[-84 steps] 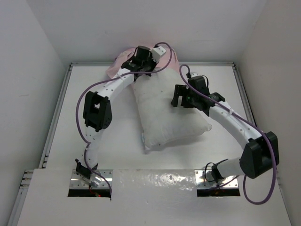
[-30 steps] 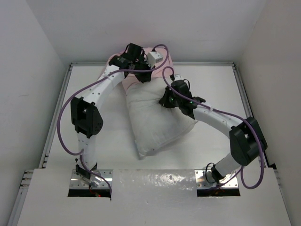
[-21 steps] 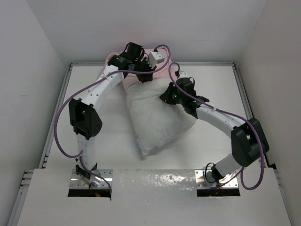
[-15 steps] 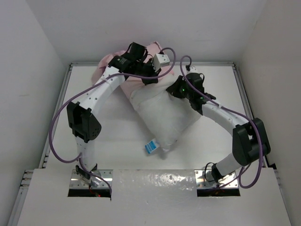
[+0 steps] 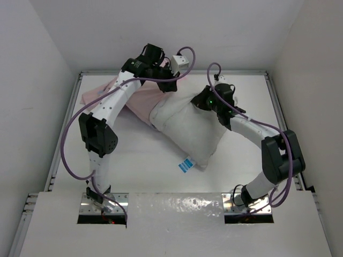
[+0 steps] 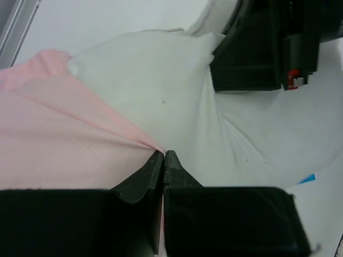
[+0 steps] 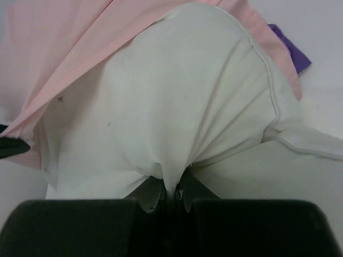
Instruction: Put the pillow into the pillowcase
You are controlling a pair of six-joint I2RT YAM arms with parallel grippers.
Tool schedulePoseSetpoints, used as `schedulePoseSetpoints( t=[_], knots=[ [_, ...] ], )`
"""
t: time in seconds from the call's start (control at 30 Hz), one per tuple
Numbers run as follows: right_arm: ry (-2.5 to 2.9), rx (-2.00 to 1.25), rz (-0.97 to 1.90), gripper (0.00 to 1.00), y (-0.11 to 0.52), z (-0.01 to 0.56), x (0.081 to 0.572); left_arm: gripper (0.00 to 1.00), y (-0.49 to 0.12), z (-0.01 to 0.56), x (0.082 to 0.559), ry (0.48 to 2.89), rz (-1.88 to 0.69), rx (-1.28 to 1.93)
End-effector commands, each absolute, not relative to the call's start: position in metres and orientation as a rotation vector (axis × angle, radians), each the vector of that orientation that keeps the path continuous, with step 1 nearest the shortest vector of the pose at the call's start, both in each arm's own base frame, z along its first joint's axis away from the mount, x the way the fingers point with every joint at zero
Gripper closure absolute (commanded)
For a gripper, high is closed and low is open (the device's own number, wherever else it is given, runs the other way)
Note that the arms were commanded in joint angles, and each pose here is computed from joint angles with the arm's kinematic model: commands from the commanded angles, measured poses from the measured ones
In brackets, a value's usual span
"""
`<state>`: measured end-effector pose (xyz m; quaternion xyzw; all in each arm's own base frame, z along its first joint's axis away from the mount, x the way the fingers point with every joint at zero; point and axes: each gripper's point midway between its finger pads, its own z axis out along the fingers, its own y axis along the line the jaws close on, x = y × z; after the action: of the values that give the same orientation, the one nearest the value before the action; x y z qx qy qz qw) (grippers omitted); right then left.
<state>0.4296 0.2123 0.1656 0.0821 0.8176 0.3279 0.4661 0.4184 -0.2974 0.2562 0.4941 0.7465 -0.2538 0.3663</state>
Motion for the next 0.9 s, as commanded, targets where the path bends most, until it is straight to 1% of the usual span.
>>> schedulePoseSetpoints(
  t=[0.0,0.03,0.07,0.1,0.13,0.17,0.27,0.37,0.43,0.47,0.53,0.7,0.73,0.77,0.8,0.83,0.87],
  knots=[
    [1.945,0.192,0.963,1.00,0.235,0.207,0.418,1.00,-0.316,0.289,0.412,1.836,-0.732,1.224],
    [1.972,0.200,0.955,1.00,0.235,0.203,0.412,1.00,-0.314,0.291,0.413,1.850,-0.745,1.194],
    [2.003,0.168,0.950,1.00,0.246,0.198,0.393,1.00,-0.308,0.295,0.415,1.862,-0.759,1.161],
    [1.984,0.167,0.856,1.00,0.243,0.195,0.391,1.00,-0.305,0.304,0.412,1.859,-0.760,1.143],
    [1.995,0.124,0.840,1.00,0.258,0.187,0.373,1.00,-0.298,0.302,0.413,1.877,-0.742,1.133],
    [1.969,0.135,0.825,1.00,0.257,0.193,0.370,1.00,-0.293,0.299,0.410,1.900,-0.728,1.133],
    [2.009,0.255,0.922,1.00,0.263,0.188,0.350,1.00,-0.288,0.284,0.404,1.942,-0.692,1.170],
    [2.059,0.220,0.860,1.00,0.259,0.177,0.327,1.00,-0.294,0.274,0.390,1.972,-0.675,1.185],
    [2.144,0.238,0.757,1.00,0.247,0.157,0.318,1.00,-0.300,0.272,0.381,1.983,-0.644,1.180],
    [2.163,0.242,0.739,1.00,0.245,0.154,0.316,0.99,-0.300,0.281,0.374,1.958,-0.624,1.183],
    [2.247,0.232,0.690,1.00,0.239,0.136,0.305,0.99,-0.300,0.272,0.365,1.977,-0.585,1.205],
    [2.296,0.219,0.665,1.00,0.233,0.122,0.291,0.99,-0.288,0.258,0.355,2.025,-0.546,1.235],
    [2.299,0.202,0.683,0.94,0.235,0.125,0.288,0.99,-0.284,0.253,0.349,2.049,-0.546,1.261],
    [2.294,0.179,0.699,0.84,0.237,0.129,0.287,0.99,-0.282,0.251,0.348,2.040,-0.533,1.292],
    [2.284,0.150,0.710,0.70,0.240,0.139,0.288,0.85,-0.279,0.249,0.348,2.044,-0.512,1.307],
    [2.284,0.115,0.708,0.53,0.241,0.145,0.287,0.73,-0.278,0.249,0.350,2.039,-0.498,1.315],
    [2.284,0.042,0.675,0.26,0.239,0.149,0.287,0.60,-0.279,0.252,0.354,2.025,-0.485,1.312]
  ],
)
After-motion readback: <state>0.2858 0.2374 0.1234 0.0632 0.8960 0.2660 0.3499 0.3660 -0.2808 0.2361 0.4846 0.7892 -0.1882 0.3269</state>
